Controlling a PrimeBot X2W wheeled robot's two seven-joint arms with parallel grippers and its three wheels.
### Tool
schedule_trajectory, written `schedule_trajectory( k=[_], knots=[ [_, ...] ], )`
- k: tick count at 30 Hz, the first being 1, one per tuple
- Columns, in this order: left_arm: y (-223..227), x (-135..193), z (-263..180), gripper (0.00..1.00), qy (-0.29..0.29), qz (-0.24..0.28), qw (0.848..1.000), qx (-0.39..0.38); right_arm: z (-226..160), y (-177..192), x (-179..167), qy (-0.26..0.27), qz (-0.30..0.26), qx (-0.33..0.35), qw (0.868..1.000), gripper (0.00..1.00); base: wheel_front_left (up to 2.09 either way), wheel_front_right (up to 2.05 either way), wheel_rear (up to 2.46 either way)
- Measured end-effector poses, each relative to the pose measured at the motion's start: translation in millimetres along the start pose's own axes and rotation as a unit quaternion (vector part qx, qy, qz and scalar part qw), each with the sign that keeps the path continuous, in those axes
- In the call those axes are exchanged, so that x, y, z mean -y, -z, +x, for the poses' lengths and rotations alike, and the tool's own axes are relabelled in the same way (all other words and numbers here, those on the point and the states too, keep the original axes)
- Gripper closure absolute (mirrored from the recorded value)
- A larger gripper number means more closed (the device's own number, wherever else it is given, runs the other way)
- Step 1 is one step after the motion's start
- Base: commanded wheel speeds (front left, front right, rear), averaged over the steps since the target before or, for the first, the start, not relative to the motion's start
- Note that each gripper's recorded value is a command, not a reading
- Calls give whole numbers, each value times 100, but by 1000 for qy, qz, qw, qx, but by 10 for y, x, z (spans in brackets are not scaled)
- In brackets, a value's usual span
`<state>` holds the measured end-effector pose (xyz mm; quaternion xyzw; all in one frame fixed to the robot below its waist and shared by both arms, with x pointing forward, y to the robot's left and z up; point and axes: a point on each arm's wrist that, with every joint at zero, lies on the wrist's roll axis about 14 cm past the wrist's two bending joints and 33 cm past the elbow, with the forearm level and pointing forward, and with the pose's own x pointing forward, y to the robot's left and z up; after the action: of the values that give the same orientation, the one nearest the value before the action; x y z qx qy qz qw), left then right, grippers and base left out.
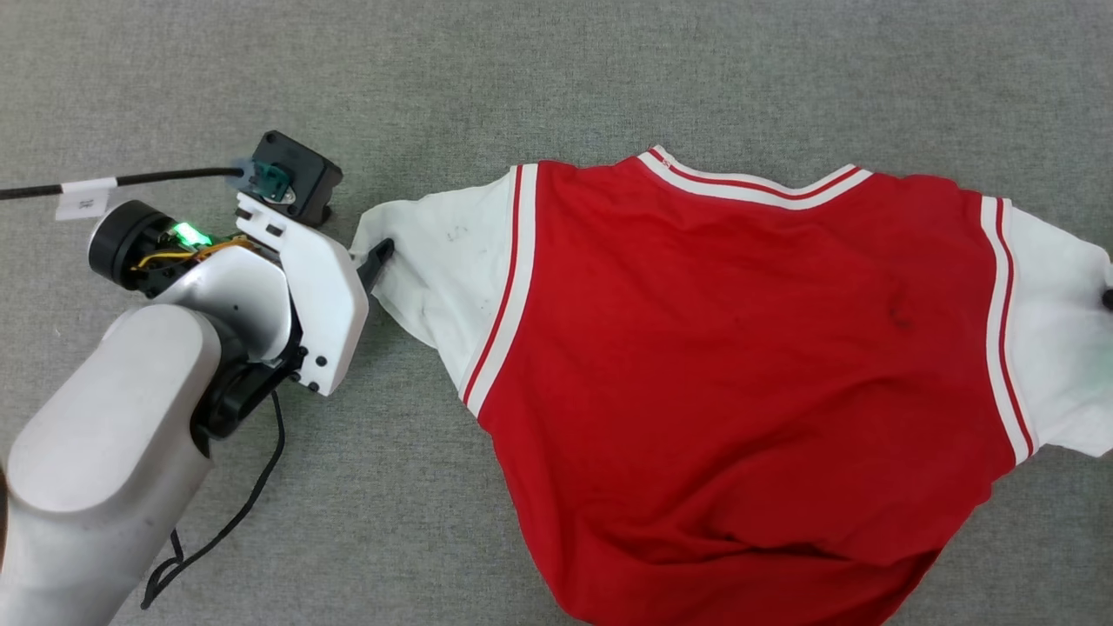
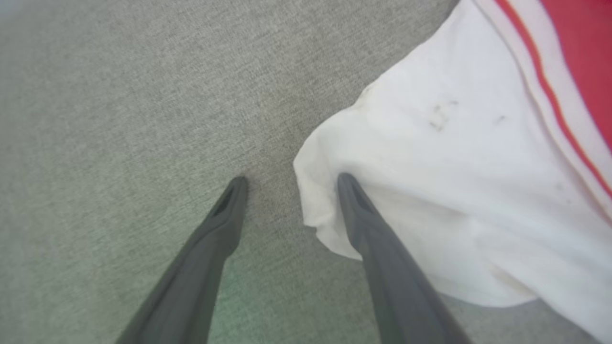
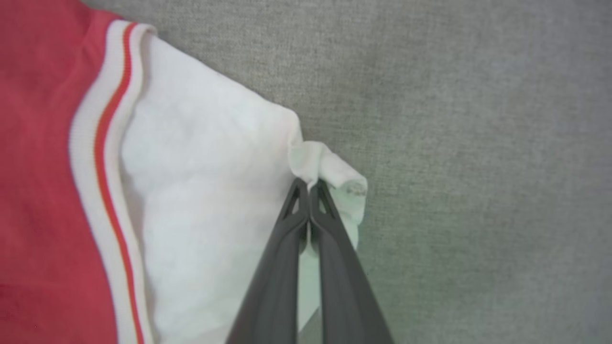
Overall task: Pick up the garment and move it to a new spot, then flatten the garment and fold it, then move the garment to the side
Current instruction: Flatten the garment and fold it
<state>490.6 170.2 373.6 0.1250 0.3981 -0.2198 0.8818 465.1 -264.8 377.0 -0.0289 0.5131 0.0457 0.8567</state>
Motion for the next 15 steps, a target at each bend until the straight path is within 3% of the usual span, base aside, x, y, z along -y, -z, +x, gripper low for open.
schedule_trajectory(
  k=[1, 3, 8, 15],
  knots=[
    [10, 19, 11, 100, 5, 0, 1000, -3, 3, 1, -11, -2, 0, 0, 1000, 100, 0, 0, 0],
    [-50, 123, 20, 100, 22, 4, 1000, 11, -12, -33, -38, -6, -1, 10, 1000, 100, 0, 0, 0],
    [-204, 81, -100, 100, 0, 10, 997, 72, -145, -169, -4, -5, -4, 45, 999, 100, 0, 0, 0],
    [-628, -39, -614, 100, -46, 41, 981, 186, -586, -540, 14, -3, -21, 140, 990, 100, 0, 0, 0]
  ],
)
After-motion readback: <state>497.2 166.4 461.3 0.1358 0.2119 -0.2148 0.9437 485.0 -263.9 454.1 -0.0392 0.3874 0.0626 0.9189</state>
